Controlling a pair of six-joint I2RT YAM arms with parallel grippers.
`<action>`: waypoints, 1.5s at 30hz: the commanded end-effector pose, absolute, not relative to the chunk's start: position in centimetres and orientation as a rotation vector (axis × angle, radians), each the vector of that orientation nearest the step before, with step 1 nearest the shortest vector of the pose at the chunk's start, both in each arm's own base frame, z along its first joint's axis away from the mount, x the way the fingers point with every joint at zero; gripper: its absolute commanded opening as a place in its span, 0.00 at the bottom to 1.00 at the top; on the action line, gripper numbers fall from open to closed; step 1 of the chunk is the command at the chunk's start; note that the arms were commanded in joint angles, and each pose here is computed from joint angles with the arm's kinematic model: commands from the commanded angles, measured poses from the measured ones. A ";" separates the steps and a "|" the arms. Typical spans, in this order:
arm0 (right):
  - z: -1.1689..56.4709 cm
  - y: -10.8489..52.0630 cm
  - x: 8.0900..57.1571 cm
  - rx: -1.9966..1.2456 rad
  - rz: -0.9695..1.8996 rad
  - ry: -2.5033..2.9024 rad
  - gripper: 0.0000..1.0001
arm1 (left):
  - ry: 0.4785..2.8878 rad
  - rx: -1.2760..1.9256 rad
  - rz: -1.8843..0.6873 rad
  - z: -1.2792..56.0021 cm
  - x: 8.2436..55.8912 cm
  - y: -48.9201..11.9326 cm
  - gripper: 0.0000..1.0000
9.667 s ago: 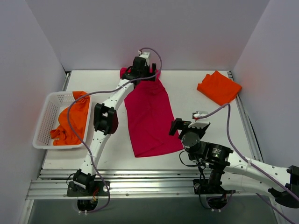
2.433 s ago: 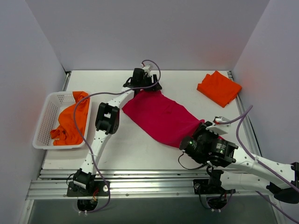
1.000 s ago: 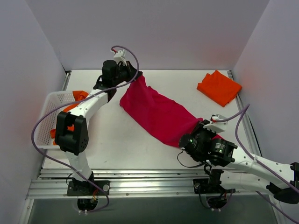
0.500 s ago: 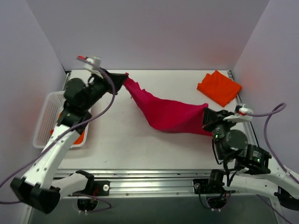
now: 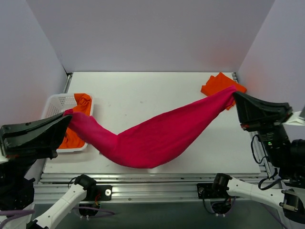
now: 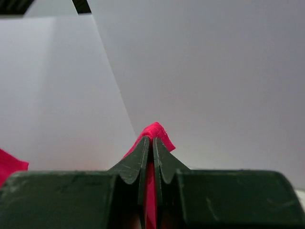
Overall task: Fold and stack the t-shirts
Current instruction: Flatten out the tshirt
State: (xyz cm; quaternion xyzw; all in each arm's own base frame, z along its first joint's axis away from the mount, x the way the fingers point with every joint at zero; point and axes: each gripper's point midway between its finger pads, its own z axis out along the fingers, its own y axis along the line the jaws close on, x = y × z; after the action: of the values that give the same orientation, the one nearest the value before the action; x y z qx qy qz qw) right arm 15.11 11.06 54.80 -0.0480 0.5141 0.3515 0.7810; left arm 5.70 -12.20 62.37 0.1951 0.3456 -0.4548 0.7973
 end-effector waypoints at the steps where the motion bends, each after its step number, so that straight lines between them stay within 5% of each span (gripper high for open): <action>1: 61.4 7.0 10.9 -0.141 0.779 0.812 0.00 | 0.614 0.468 -0.972 64.2 0.0 -10.2 0.02; 14: 65.1 1.6 4.0 -0.154 0.579 0.525 0.00 | 0.401 0.583 -0.759 66.5 -7.6 -10.1 0.02; 18: 64.6 1.9 6.3 -0.120 0.525 0.585 0.00 | 0.438 0.571 -0.729 66.4 -4.6 -10.8 0.02; 25: 59.6 5.9 20.6 0.036 0.252 0.944 0.00 | 0.792 0.423 -0.771 62.8 15.2 -13.5 0.02; 29: 50.0 10.4 32.1 0.060 -0.035 1.227 0.00 | 1.038 0.325 -0.762 55.6 27.6 -14.9 0.02; 35: 29.1 9.2 47.6 0.154 -0.169 1.612 0.00 | 1.481 0.211 -0.741 37.9 46.8 -16.9 0.02; 36: 26.4 8.7 48.9 0.161 -0.201 1.656 0.00 | 1.628 0.174 -0.744 30.7 50.8 -17.3 0.02; 41: 15.1 5.9 54.6 0.263 -0.363 1.825 0.00 | 1.838 0.091 -0.777 18.8 60.9 -17.5 0.02; 42: 13.9 5.5 55.1 0.267 -0.386 1.852 0.00 | 1.962 0.042 -0.796 12.5 62.0 -17.5 0.03; 43: 13.5 5.1 55.7 0.283 -0.405 1.857 0.00 | 1.913 0.031 -0.822 14.7 64.2 -17.7 0.07; 45: 12.1 3.5 57.1 0.329 -0.463 1.894 0.00 | 2.032 -0.019 -0.848 9.4 65.3 -17.5 0.23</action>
State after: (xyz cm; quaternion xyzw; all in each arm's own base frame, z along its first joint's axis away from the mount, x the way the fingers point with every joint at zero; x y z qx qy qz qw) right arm 53.03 4.32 4.76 0.0549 0.8548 -0.1996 0.4758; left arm 62.61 -17.85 7.26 0.0024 0.8328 -0.3208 0.4511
